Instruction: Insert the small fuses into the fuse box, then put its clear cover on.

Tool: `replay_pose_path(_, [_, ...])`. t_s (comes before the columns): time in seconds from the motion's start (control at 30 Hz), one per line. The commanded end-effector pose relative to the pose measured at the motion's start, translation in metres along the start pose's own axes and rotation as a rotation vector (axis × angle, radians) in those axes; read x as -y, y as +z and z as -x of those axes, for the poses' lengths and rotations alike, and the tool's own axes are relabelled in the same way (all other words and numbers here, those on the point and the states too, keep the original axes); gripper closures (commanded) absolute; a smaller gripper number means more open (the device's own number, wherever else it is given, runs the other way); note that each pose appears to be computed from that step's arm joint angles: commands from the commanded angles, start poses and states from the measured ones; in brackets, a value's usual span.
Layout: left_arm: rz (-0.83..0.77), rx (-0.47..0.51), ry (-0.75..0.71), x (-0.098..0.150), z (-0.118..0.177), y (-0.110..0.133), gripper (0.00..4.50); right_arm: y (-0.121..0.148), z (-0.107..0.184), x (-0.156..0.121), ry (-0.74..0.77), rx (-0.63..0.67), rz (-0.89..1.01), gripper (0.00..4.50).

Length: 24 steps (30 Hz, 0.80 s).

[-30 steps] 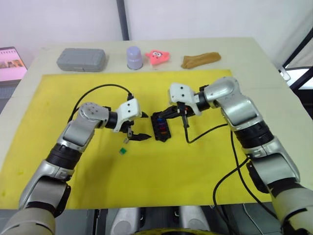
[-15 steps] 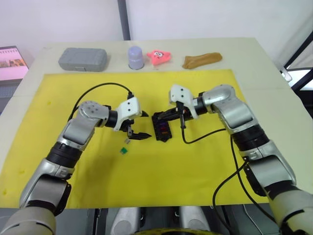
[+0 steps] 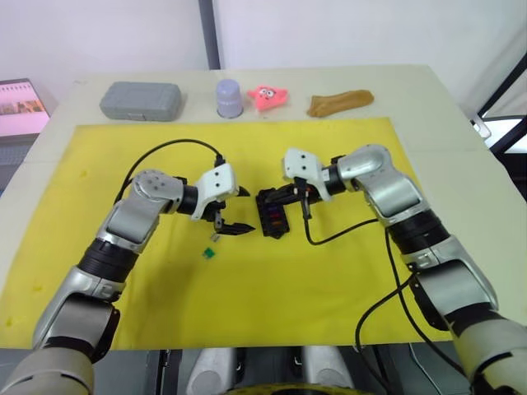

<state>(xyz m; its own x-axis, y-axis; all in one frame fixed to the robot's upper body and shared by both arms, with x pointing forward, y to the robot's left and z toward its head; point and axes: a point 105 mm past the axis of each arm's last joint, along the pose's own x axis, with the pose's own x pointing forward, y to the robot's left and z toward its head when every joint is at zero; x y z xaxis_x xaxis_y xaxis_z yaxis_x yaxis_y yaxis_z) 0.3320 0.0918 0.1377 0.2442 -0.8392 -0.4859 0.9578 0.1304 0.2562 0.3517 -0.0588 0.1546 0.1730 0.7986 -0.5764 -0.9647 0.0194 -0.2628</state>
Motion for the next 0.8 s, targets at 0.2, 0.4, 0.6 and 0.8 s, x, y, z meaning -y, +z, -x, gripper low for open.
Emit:
replay_pose_path(0.2, [-0.049, 0.019, 0.017, -0.004, 0.003, 0.012, 0.00, -0.063, -0.009, -0.015, 0.055, -0.252, -0.140, 4.49])
replay_pose_path(0.4, [-0.047, 0.018, 0.021, -0.005, 0.004, 0.011, 0.00, -0.076, -0.010, -0.018, 0.065, -0.305, -0.162, 4.49])
replay_pose_path(0.6, [-0.048, 0.017, 0.021, -0.005, 0.004, 0.011, 0.00, -0.089, -0.010, -0.020, 0.068, -0.367, -0.166, 4.49])
replay_pose_path(0.8, [-0.048, 0.017, 0.018, -0.005, 0.005, 0.012, 0.00, -0.076, -0.009, -0.018, 0.057, -0.303, -0.171, 4.49])
